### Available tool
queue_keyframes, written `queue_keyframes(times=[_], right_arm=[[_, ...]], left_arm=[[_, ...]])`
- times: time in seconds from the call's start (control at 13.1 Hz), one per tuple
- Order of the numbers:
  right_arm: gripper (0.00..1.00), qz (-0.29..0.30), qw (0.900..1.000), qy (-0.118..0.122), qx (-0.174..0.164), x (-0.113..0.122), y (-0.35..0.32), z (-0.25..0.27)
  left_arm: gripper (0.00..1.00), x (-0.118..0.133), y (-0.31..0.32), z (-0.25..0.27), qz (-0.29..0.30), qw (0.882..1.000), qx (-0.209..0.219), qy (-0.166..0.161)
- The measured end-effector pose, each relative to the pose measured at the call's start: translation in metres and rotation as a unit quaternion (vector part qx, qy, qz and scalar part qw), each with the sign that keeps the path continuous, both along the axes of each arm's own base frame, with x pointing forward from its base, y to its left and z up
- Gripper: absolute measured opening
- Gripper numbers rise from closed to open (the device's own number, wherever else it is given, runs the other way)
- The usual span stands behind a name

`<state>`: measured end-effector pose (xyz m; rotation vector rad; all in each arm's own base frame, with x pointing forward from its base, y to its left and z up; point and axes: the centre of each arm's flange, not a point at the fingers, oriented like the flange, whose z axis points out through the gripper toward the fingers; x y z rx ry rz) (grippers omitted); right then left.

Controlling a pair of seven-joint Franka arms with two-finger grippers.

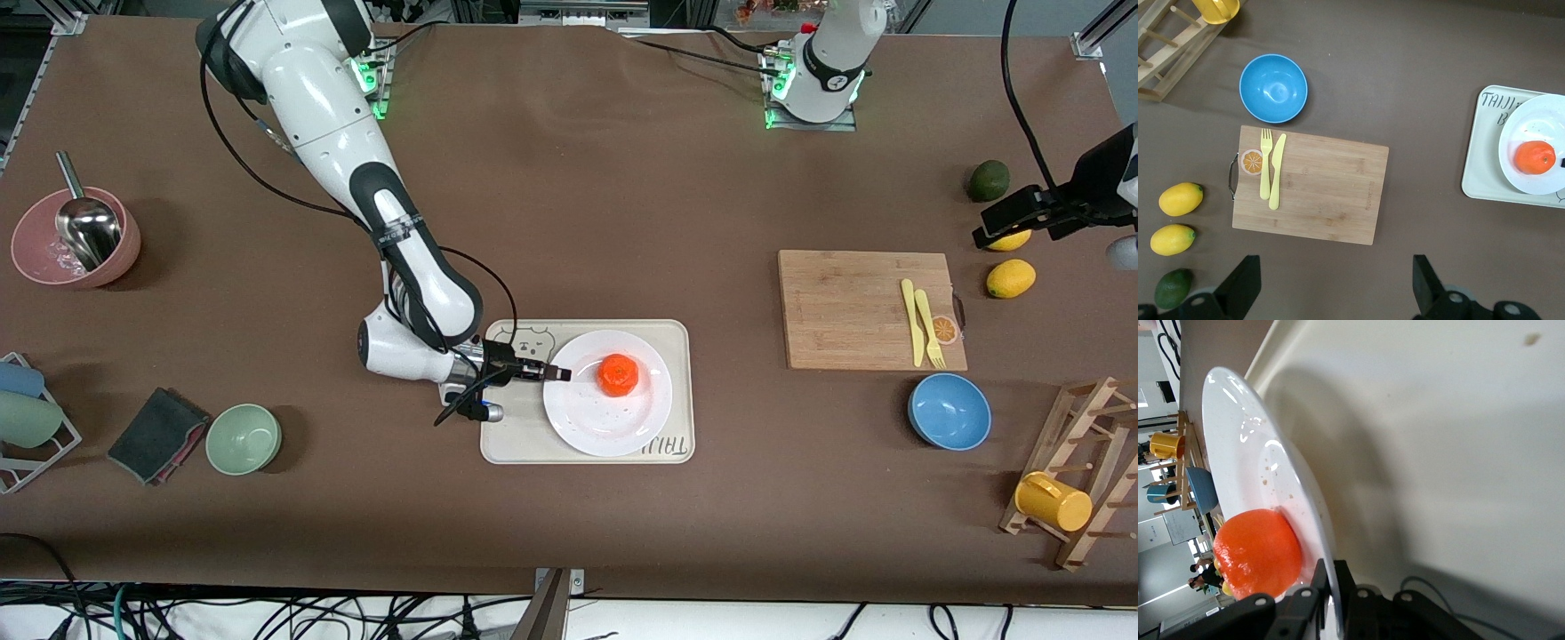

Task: Place orange and plate with both arms
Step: 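Open the right gripper and release the plate rim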

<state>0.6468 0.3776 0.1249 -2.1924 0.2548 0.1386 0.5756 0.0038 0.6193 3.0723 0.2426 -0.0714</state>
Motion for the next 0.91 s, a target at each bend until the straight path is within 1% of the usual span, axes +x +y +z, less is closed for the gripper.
queue_keyframes(times=[0.08,0.15,0.38,0.46,0.53,0.61,0.76,0.84,0.91], right_arm=[[0.07,0.008,1.000,-0.005,-0.008,0.000,0.000,0.000],[0.14,0.020,1.000,-0.013,-0.019,0.001,0.000,0.002],[0.48,0.060,0.996,-0.044,-0.050,0.006,0.006,0.016],[0.56,0.074,0.994,-0.056,-0.062,0.007,0.007,0.021],[0.68,0.088,0.991,-0.067,-0.074,0.008,0.008,0.026],[0.80,0.105,0.987,-0.081,-0.090,0.009,0.008,0.032],[1.00,0.144,0.973,-0.112,-0.139,0.013,0.005,0.047],[1.00,0.161,0.965,-0.123,-0.166,0.015,0.004,0.055],[1.00,0.180,0.955,-0.135,-0.196,0.015,0.004,0.063]], left_arm=[[1.00,0.000,0.000,0.000,0.000,1.000,0.000,0.000],[1.00,0.000,0.000,0.000,0.000,1.000,0.000,0.000],[1.00,0.000,-0.001,0.000,-0.001,1.000,0.000,0.000],[1.00,0.000,-0.002,0.000,-0.002,1.000,0.000,0.000],[1.00,0.000,-0.002,0.000,-0.002,1.000,0.000,0.000],[1.00,0.000,-0.003,0.000,-0.003,1.000,0.000,0.000],[1.00,0.000,-0.003,0.000,-0.003,1.000,0.000,0.001],[1.00,0.000,-0.003,0.000,-0.003,1.000,0.000,0.001],[1.00,0.000,-0.003,-0.001,-0.003,1.000,0.000,0.002]])
